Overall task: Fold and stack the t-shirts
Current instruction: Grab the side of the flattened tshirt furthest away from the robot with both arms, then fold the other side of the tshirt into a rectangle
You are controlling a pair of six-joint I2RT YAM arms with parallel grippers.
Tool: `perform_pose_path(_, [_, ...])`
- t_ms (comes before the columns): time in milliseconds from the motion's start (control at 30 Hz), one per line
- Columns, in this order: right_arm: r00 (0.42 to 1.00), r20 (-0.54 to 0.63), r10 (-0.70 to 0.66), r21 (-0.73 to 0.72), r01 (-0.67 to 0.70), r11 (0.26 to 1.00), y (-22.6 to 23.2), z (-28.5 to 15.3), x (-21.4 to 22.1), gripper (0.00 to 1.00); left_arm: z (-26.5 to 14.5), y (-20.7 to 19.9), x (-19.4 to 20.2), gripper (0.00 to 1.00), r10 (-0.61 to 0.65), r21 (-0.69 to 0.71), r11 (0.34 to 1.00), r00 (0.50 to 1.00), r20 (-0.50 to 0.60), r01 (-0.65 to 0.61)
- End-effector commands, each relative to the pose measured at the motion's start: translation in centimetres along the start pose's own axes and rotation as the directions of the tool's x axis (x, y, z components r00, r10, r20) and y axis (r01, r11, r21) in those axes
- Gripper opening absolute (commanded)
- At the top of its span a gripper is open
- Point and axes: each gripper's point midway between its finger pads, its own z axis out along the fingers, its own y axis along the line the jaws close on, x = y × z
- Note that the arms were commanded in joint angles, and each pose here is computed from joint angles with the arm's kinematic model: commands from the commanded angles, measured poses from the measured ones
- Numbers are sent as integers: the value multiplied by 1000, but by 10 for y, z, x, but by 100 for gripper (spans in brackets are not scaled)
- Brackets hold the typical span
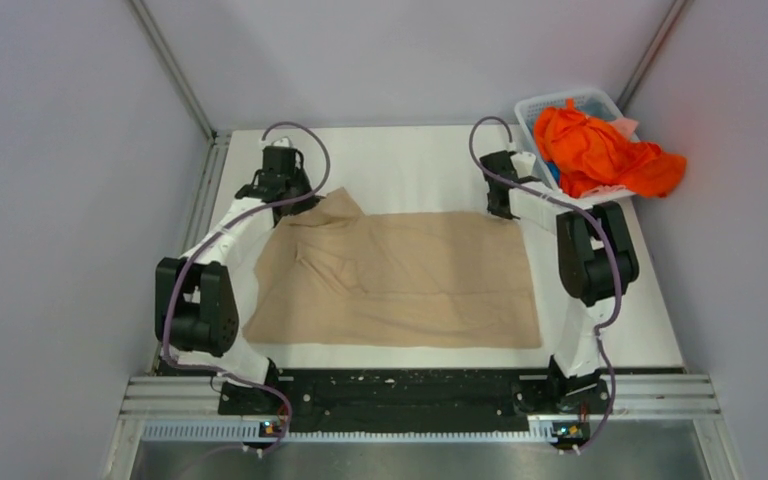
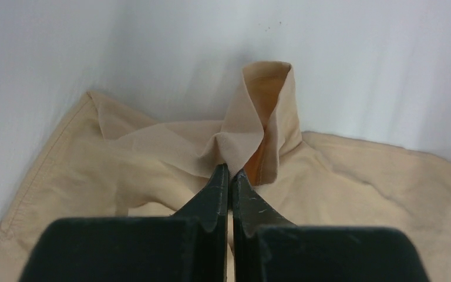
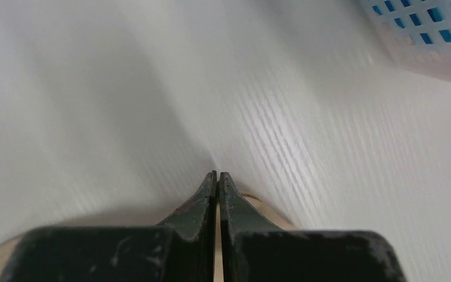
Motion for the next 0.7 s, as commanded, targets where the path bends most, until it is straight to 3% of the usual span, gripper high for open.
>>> perform_pose_path(0, [988,157,14,-93,0,996,13,-58,-39,0,-37,-8,-5,0,-49,24,999,995,85,47])
perform_pose_path(167, [982,188,15,-133,11,991,-1,-91,-20,0,-58,-3,31,0,-98,32,995,992,74,96])
perform_pose_path(367, [981,194,20,-183,16,983,-27,-121,9,0,-95,27,66,0,-109,-66,991,989,96,116])
perform_pose_path(533, [981,191,21,-164,11,986,-52,-133,24,0,-117,54,100,0,-150,-89,983,983,110,160])
perform_pose_path(567, [980,188,71,-107,-52,993,-77,-124,15,0,-122,58,105,0,-156,-93,982,982,110,166])
perform_pose_path(667, [978,205,33,-127,-7,992,-68,-140,24,0,-134,69,117,0,-175,-105,977,978,115,187])
